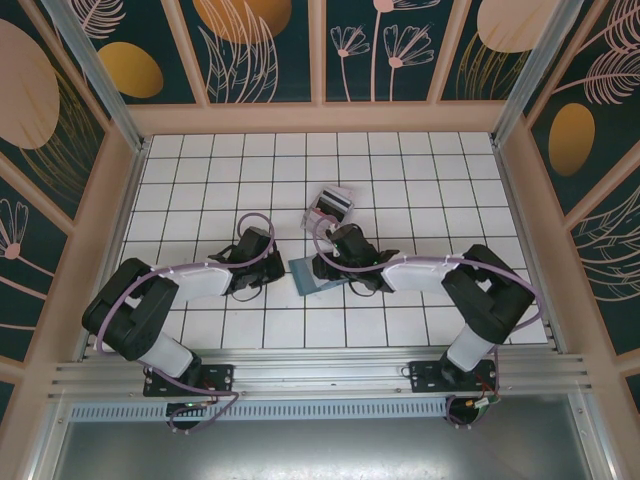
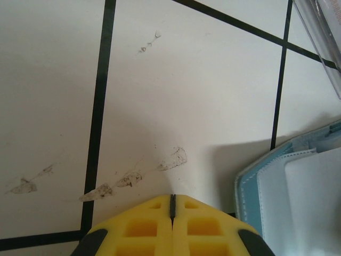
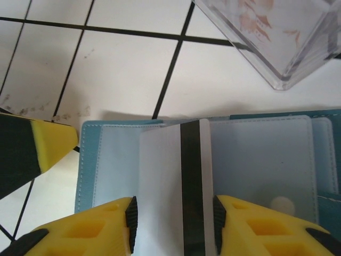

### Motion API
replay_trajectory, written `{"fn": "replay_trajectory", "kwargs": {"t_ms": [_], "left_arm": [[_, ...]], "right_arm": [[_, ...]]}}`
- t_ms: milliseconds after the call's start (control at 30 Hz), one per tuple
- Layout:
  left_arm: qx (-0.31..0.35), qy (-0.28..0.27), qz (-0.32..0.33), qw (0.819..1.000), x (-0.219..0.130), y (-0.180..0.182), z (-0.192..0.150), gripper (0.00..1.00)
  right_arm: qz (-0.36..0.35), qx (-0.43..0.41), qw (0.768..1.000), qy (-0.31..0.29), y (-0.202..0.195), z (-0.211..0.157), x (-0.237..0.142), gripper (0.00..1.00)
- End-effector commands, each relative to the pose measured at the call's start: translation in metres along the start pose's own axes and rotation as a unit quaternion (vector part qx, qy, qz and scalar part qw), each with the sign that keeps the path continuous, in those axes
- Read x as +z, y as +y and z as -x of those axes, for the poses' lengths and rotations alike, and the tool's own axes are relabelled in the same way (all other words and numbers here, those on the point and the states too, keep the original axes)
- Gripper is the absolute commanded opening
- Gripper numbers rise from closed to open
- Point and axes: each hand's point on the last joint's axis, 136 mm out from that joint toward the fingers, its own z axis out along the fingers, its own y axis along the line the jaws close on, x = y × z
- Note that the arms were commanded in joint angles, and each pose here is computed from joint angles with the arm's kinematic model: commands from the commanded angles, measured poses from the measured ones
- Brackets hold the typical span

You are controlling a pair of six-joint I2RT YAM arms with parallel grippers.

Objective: Put the credit cards into the card holder
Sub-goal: Insert the credit card into the card slot.

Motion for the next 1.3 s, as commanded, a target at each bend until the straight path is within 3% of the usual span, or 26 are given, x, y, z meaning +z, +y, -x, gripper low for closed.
{"fn": "replay_trajectory", "kwargs": {"t_ms": [0,167,367,500,867,1267], "left_arm": [[0.0,0.027,-0.004,1.0,-0.005,0.0,-0.013,0.0],[0.001,0.008,-0.036,0.999,-0.021,-0.018,-0.002,0.0],[-0.004,0.0,-0.067,0.998,-0.031,-0.034,0.005,0.08],[-0.006,0.006,-0.079,0.997,-0.029,-0.04,0.004,0.13],[-0.002,0.014,-0.071,0.997,-0.019,-0.046,0.011,0.16],[-0.011,0.019,-0.035,0.999,-0.01,-0.018,-0.004,0.13]], "right_arm": [[0.009,-0.004,1.0,-0.006,0.005,0.01,-0.003,0.42],[0.001,0.003,1.0,0.013,-0.003,-0.003,0.008,0.4],[-0.01,0.005,1.0,0.028,-0.012,-0.014,0.016,0.38],[-0.012,0.003,1.0,0.029,-0.013,-0.014,0.017,0.38],[0.007,0.002,0.999,0.042,-0.004,-0.021,0.02,0.36],[0.068,0.013,0.996,0.048,0.028,-0.023,0.02,0.36]]}}
